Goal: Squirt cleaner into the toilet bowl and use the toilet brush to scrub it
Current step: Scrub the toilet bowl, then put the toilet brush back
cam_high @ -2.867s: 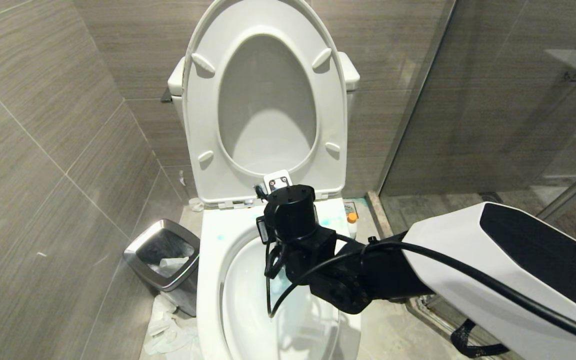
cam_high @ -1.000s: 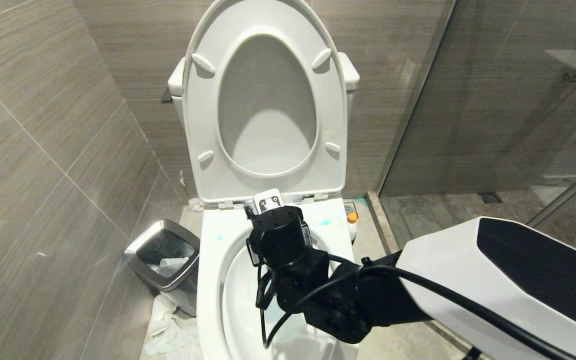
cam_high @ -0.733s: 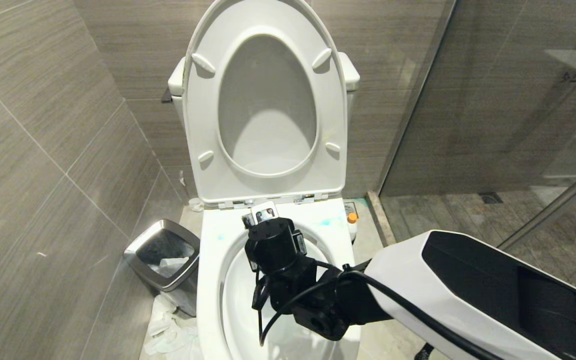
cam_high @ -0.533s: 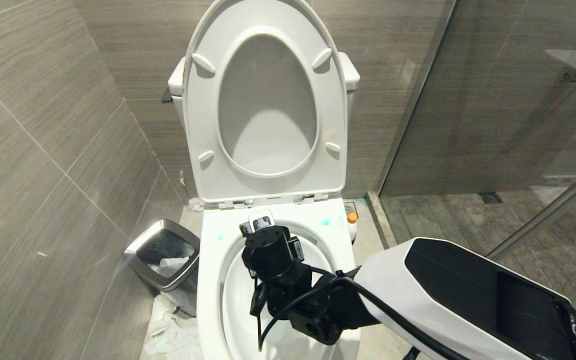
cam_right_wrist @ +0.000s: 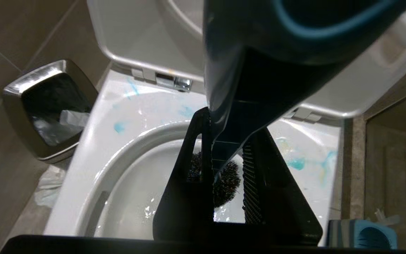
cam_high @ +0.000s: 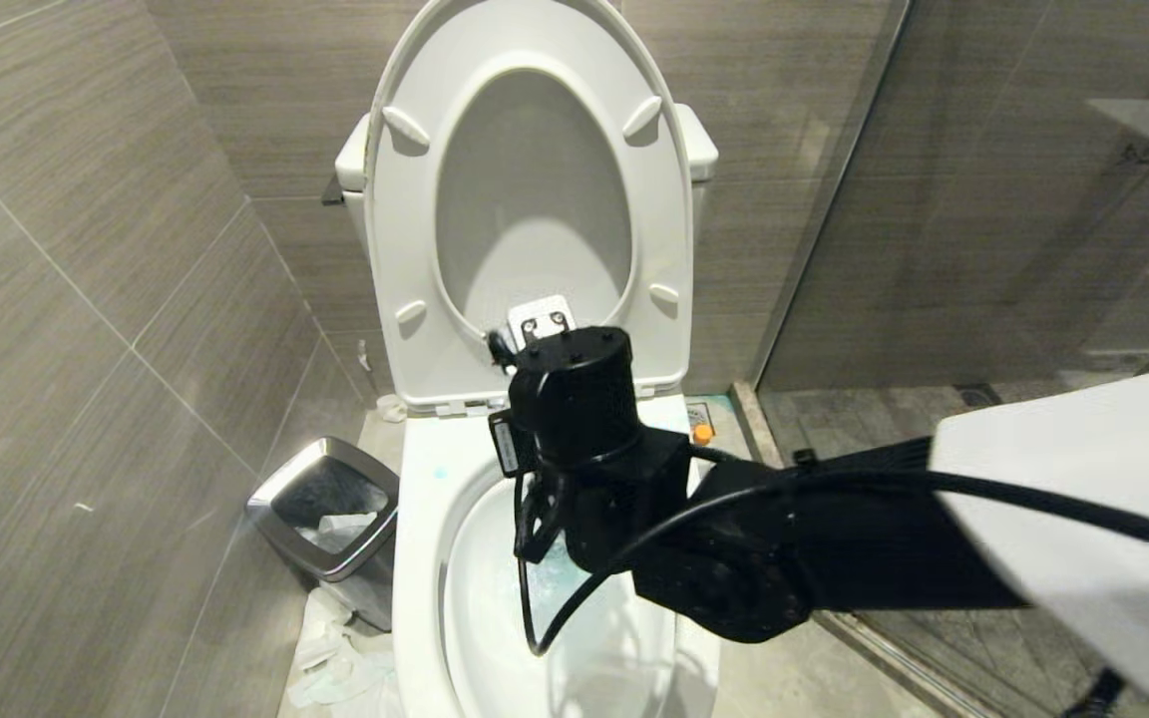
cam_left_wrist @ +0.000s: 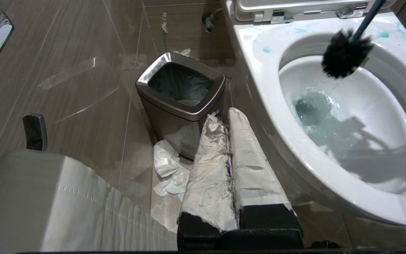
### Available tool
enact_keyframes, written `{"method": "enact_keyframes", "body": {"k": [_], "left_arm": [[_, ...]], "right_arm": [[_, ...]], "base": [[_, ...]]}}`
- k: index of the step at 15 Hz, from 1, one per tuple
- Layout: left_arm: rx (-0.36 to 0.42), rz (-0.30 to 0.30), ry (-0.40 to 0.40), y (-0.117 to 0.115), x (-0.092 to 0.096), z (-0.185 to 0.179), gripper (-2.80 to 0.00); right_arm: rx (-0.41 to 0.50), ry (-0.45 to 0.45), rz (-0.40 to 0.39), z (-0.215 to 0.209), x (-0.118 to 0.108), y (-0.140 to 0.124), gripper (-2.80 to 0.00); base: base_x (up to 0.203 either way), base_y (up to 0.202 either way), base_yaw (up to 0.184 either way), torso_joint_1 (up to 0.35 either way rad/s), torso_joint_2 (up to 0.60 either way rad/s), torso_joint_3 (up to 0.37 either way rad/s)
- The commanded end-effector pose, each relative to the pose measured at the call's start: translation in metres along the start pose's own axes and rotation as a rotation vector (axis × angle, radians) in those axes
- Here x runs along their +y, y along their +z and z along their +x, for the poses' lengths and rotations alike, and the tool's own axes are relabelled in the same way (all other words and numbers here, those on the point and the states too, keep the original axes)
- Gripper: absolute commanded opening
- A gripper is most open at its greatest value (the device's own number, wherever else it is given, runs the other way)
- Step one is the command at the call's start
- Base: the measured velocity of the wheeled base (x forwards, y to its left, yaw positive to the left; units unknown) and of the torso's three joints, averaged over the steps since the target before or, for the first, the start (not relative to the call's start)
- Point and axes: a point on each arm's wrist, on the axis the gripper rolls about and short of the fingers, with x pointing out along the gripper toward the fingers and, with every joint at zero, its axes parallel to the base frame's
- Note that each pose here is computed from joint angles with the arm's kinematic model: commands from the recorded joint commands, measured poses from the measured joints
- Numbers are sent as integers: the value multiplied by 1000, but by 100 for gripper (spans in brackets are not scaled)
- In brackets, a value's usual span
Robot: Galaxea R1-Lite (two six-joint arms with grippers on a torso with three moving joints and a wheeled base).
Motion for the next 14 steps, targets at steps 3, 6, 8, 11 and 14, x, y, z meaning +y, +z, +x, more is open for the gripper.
{"method": "enact_keyframes", "body": {"k": [3, 6, 8, 11, 14], "left_arm": [[1, 0, 1, 0, 0, 0, -280], [1, 0, 2, 0, 0, 0, -280], [1, 0, 1, 0, 0, 0, -280], [1, 0, 2, 0, 0, 0, -280], [1, 0, 2, 0, 0, 0, -280]], "right_arm": [[-48, 30, 33, -80, -46, 86, -280], [-3, -13, -1, -113, -83, 112, -280], [17, -122, 3, -111, -120, 118, -280], [61, -291, 19, -97, -177, 109, -280], [158, -382, 42, -77, -233, 69, -280]], "base": [[0, 0, 0, 0, 0, 0], [0, 0, 0, 0, 0, 0], [0, 0, 0, 0, 0, 0], [0, 0, 0, 0, 0, 0], [0, 0, 0, 0, 0, 0]]}}
